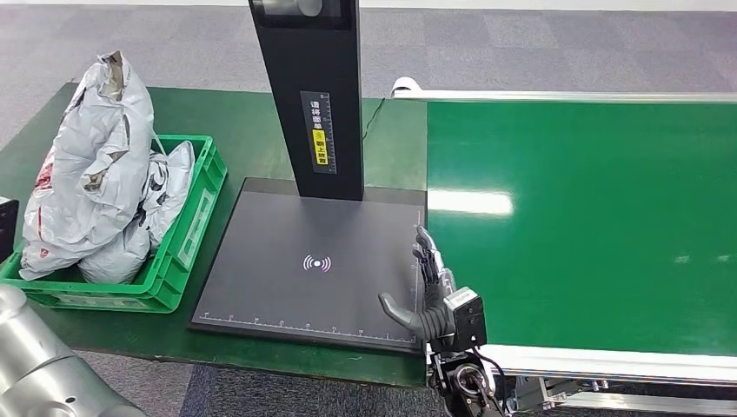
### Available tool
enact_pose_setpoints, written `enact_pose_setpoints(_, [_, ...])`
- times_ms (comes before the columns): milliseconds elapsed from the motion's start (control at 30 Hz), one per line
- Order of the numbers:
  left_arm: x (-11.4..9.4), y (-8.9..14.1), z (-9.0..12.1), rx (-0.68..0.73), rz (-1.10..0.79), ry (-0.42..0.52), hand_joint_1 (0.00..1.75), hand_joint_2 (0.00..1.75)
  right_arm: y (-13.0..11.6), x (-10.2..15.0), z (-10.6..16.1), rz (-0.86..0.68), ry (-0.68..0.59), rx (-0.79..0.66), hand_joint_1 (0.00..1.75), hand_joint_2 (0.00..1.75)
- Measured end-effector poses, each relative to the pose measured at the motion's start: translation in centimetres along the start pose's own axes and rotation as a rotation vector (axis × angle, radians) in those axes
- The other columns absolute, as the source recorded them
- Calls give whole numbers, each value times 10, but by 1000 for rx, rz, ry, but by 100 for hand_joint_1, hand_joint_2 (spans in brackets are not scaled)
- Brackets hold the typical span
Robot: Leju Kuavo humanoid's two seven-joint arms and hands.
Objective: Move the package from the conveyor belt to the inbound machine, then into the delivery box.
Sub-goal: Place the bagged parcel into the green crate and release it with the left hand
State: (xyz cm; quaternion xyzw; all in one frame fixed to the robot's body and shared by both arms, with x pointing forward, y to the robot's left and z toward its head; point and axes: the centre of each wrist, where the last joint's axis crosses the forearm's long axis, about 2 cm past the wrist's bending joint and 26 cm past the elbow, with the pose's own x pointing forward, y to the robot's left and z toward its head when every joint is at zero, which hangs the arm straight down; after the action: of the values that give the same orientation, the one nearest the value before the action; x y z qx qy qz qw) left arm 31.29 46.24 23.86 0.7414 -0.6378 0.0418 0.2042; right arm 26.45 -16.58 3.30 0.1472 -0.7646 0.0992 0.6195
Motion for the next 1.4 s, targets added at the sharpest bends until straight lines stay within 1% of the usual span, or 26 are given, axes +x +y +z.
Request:
enact_pose_setpoints(67, [5, 3, -1, 49, 50, 34, 0, 175, 0, 0, 0, -1, 1, -5, 0, 175])
enact_pose_setpoints(133, [18, 2, 3, 81, 131, 66, 0, 175, -1, -1, 1, -1, 0, -12, 0, 175])
enact_pose_setpoints(300, [70, -3, 23, 72, 359, 85, 0, 175, -4, 1, 4, 0, -16, -39, 0, 175])
enact_pose_setpoints(400, [106, -7, 46, 30, 557, 132, 0, 175, -7, 4, 7, 1, -32, -59, 0, 175])
enact_pose_setpoints(467, [132, -9, 69, -38, 735, 188, 0, 175, -9, 6, 8, 2, -45, -70, 0, 175])
enact_pose_setpoints(533, [157, -10, 94, -159, 913, 222, 0, 175, -12, 9, 8, 5, -57, -73, 0, 175])
enact_pose_setpoints(600, [175, -6, 117, -310, 1060, 224, 0, 175, -15, 10, 8, 11, -65, -74, 0, 175])
enact_pose_setpoints(667, [186, -1, 137, -466, 1172, 219, 0, 175, -18, 11, 7, 26, -72, -81, 0, 175])
enact_pose_setpoints(800, [193, 8, 167, -749, 1307, 209, 0, 175, -20, 15, 7, 65, -90, -100, 0, 175])
enact_pose_setpoints(867, [192, 11, 179, -843, 1336, 202, 0, 175, -20, 16, 8, 72, -97, -101, 0, 175])
enact_pose_setpoints(933, [191, 12, 188, -917, 1367, 216, 0, 175, -20, 17, 8, 75, -102, -100, 0, 175])
enact_pose_setpoints(1067, [188, 12, 199, -1020, 1418, 252, 0, 175, -21, 19, 7, 78, -111, -103, 0, 175])
enact_pose_setpoints(1233, [188, 14, 210, -1106, 1432, 230, 0, 175, -21, 22, 6, 79, -123, -103, 0, 175])
enact_pose_setpoints(1400, [190, 17, 218, -1150, 1429, 222, 0, 175, -20, 24, 6, 86, -129, -98, 0, 175])
